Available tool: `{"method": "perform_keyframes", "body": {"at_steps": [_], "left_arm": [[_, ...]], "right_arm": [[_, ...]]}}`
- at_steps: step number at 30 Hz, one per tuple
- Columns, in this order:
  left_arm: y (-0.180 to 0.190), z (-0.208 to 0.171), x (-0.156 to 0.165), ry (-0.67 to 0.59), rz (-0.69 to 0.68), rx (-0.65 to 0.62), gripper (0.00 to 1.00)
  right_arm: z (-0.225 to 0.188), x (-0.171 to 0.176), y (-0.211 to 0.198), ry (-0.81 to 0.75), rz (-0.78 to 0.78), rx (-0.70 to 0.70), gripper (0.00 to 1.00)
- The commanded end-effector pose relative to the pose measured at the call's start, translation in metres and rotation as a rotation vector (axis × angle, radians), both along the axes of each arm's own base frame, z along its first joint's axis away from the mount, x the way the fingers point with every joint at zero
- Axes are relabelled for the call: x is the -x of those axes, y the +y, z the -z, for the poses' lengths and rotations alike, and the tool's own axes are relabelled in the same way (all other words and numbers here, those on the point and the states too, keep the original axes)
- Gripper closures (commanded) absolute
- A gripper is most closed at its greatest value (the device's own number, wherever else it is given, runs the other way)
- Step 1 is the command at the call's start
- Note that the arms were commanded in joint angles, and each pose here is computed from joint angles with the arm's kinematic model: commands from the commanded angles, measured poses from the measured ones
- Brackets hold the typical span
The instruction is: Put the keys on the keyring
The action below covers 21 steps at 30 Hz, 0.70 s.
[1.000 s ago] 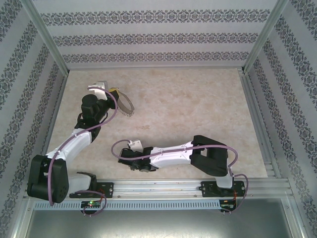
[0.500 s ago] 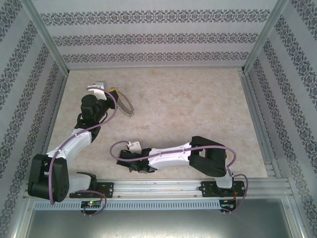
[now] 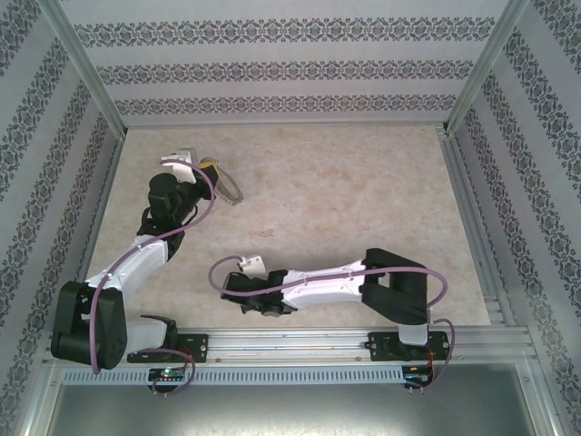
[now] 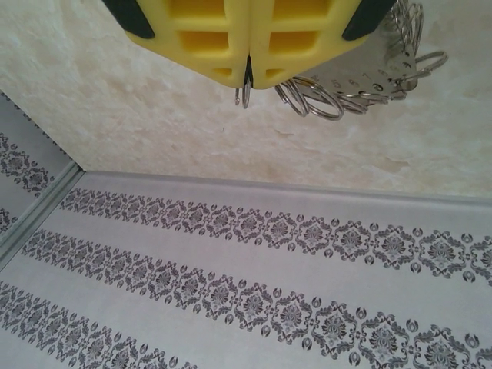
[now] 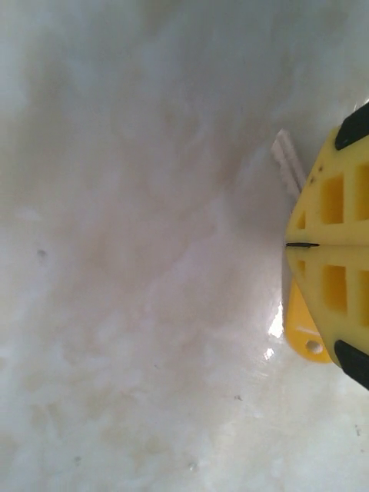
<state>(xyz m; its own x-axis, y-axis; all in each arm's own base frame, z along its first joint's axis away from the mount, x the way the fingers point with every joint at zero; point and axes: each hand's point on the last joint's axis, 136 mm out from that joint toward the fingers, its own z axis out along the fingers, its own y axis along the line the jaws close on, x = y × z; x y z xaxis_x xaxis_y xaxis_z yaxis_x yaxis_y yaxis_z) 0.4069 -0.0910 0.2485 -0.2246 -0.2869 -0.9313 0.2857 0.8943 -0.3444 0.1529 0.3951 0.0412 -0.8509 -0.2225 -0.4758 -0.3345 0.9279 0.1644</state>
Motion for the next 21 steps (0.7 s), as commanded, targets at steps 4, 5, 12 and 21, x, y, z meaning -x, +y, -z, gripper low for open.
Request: {"method": "perform_keyframes", "body": {"at_steps": [4,5,12,21], "left_arm": [[-0.013,-0.029,0.008,-0.031,0.104,0.059,1.0],[-0.017,-0.029,0.01,-0.023,0.125,0.066,1.0],[-0.038,-0.036,0.027,0.014,0.261,0.072,1.0],[-0.081,-0.038,0.044,-0.016,0.455,0.008,1.0]], "right_arm": [[-0.072,-0.06,-0.023,-0.192,-0.012,-0.1,1.0],[-0.08,-0.067,-0.027,-0.209,-0.011,-0.115,1.0],[-0.129,-0.117,-0.06,-0.311,-0.006,-0.253,1.0],[-0.164,-0.162,-0.107,-0.374,0.06,-0.447,1.0]]}}
